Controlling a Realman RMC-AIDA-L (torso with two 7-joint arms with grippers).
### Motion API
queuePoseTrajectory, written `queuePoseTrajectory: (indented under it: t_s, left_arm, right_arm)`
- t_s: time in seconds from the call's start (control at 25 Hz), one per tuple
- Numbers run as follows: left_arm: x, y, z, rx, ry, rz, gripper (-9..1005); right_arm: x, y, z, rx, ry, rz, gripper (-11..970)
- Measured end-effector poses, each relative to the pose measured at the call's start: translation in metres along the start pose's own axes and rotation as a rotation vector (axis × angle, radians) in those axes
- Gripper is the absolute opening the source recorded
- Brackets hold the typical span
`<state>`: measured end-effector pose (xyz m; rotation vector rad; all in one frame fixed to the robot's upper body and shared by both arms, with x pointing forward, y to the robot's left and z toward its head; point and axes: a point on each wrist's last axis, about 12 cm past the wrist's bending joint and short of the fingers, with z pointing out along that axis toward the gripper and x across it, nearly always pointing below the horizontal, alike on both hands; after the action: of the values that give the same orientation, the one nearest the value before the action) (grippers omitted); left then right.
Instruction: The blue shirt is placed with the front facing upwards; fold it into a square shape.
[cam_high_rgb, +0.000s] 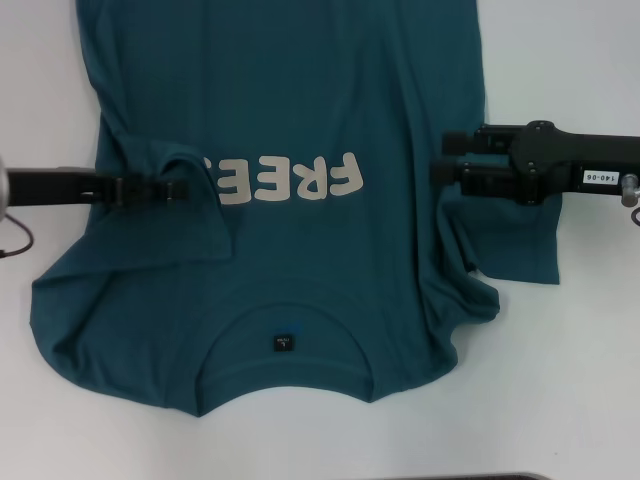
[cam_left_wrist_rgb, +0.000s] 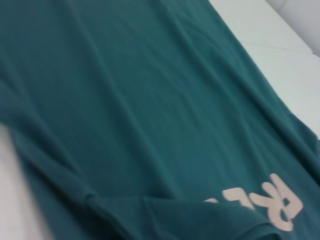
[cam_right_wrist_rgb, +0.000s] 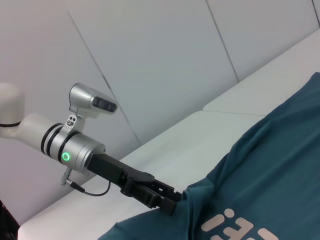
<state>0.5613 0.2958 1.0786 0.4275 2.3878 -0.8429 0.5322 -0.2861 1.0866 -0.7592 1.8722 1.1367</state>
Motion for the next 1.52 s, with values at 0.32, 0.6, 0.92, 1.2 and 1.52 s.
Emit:
queuePoseTrajectory:
  t_s: [0.32, 0.6, 0.92, 1.2, 1.52]
  left_arm:
    - [-0.021, -0.025, 0.014, 0.088, -0.011, 0.065, 887]
    - [-0.035, -0.040, 0.028, 0.128, -0.004, 0.119, 887]
    - [-0.031, -0.031, 0.012, 0.092, -0.042, 0.104, 887]
    - [-0.020, -0.013, -0.007, 0.019, -0.058, 0.035, 888]
    - [-0.011, -0.003, -0.003, -0.010, -0.044, -0.080, 887]
  right_arm:
    - [0.002, 0.000, -0.001, 0.002, 0.000, 0.000, 545]
    - [0.005, 0.001, -0.001, 0.006, -0.001, 0.008, 544]
    - [0.006, 0.001, -0.001, 0.009, -0.002, 0.010, 542]
    - [0.004, 0.001, 0.000, 0.008, -0.003, 0.006, 541]
    - [0.003, 0.000, 0.001, 0.007, -0.003, 0.004, 539]
